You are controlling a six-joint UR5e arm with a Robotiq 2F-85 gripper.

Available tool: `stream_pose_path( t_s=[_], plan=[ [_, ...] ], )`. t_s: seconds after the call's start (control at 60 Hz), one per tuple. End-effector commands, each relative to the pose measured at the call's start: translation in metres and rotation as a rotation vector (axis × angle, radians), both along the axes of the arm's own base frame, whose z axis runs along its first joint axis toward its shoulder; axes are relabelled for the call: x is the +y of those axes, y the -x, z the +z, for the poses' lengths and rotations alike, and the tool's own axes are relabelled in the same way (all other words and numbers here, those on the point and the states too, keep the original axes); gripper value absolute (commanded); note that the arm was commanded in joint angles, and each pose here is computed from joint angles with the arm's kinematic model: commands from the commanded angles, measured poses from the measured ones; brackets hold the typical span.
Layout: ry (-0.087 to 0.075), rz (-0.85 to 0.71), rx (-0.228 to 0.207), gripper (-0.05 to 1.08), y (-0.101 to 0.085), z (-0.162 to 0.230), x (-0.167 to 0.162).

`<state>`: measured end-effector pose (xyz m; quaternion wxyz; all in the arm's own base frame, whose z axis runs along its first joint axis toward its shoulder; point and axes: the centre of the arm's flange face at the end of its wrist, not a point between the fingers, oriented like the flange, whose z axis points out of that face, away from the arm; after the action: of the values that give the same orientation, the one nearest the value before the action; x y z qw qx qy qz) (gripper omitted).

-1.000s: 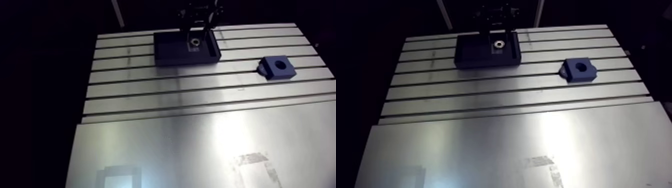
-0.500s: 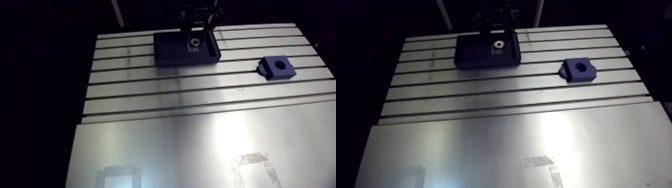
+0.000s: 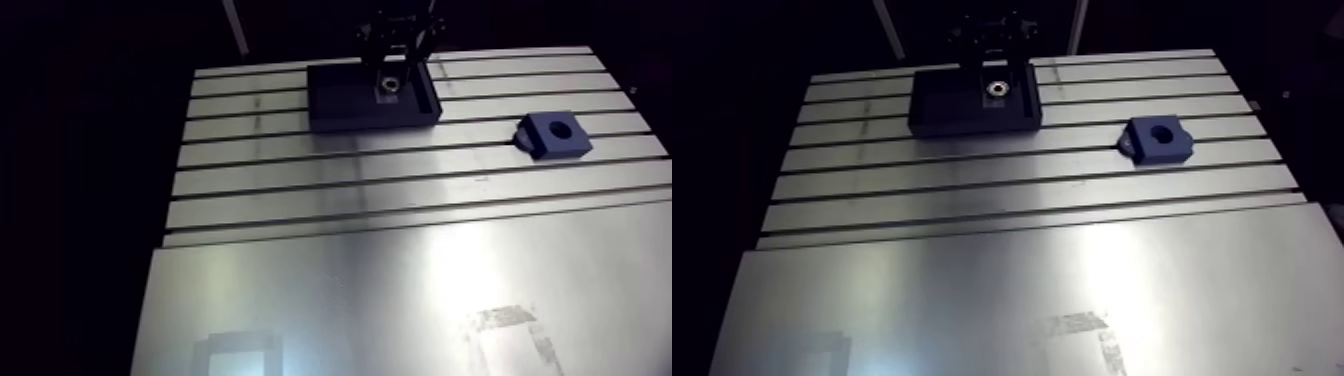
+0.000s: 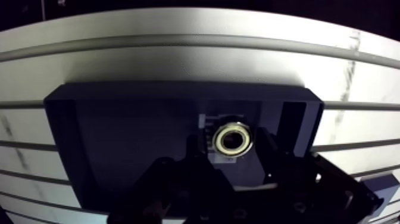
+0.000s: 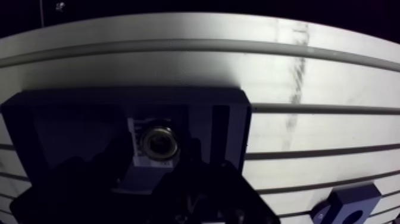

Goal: Pick up the bearing and press it into the housing until flush.

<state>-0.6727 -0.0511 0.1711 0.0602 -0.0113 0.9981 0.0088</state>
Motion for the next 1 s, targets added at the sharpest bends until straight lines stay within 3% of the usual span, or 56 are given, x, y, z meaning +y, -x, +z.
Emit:
stream_pose_path(
  t_s=[0.017, 1.0],
  plan=[
    [0.000, 0.001, -0.002, 0.47, -0.0005, -0.0013, -0.0009],
    [0.001, 0.000, -0.008, 0.49, -0.0009, -0.0049, -0.0001]
  ],
)
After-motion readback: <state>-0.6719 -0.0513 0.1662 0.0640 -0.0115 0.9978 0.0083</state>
